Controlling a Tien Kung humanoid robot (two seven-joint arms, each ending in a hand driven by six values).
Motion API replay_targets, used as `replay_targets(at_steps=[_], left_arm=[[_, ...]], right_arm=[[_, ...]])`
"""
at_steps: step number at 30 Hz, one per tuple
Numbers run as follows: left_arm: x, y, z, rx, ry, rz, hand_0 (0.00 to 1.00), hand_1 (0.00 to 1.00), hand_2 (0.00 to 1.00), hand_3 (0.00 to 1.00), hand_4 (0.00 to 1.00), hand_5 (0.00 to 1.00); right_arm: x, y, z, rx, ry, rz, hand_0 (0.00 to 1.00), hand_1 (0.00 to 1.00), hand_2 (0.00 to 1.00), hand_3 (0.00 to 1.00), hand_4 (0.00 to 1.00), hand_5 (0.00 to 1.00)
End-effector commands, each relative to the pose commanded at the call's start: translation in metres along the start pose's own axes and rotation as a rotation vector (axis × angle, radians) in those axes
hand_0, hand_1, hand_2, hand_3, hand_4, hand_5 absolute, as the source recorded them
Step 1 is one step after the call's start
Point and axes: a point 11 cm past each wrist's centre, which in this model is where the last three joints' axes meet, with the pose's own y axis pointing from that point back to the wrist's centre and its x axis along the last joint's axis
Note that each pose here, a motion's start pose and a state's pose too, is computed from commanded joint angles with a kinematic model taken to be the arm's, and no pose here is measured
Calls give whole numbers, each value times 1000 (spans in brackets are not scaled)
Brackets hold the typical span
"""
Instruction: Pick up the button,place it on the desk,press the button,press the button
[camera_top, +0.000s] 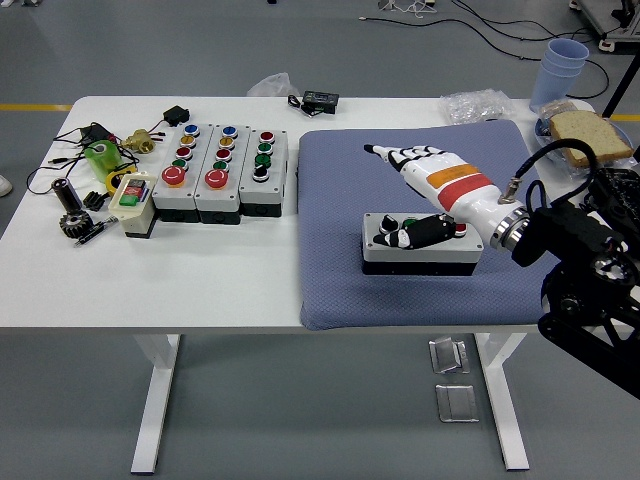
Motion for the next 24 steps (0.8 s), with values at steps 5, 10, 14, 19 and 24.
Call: replay_targets(at_steps=[5,10,14,19,24], left_arm=[[0,0,1,-2,3,-1,538,421,424,421,256,466],[-1,1,5,-8,8,-4,538,420,423,421,257,467],[-1,1,5,-8,5,-3,538,420,423,421,257,467],[-1,1,5,-9,0,-5,537,420,423,421,256,468],[-1,1,4,-7,-4,-3,538,421,423,421,256,467]], right_arm=[[8,19,13,-55,-138,25,240,104,351,858,782,384],[5,40,31,-142,-193,-13,106,2,217,748,739,364],[-4,48,45,-224,-221,-42,106,2,217,748,739,364],[-25,56,63,-337,-221,-129,138,2,228,666,605,2],[-40,60,75,-403,-218,-154,98,2,194,732,400,2]])
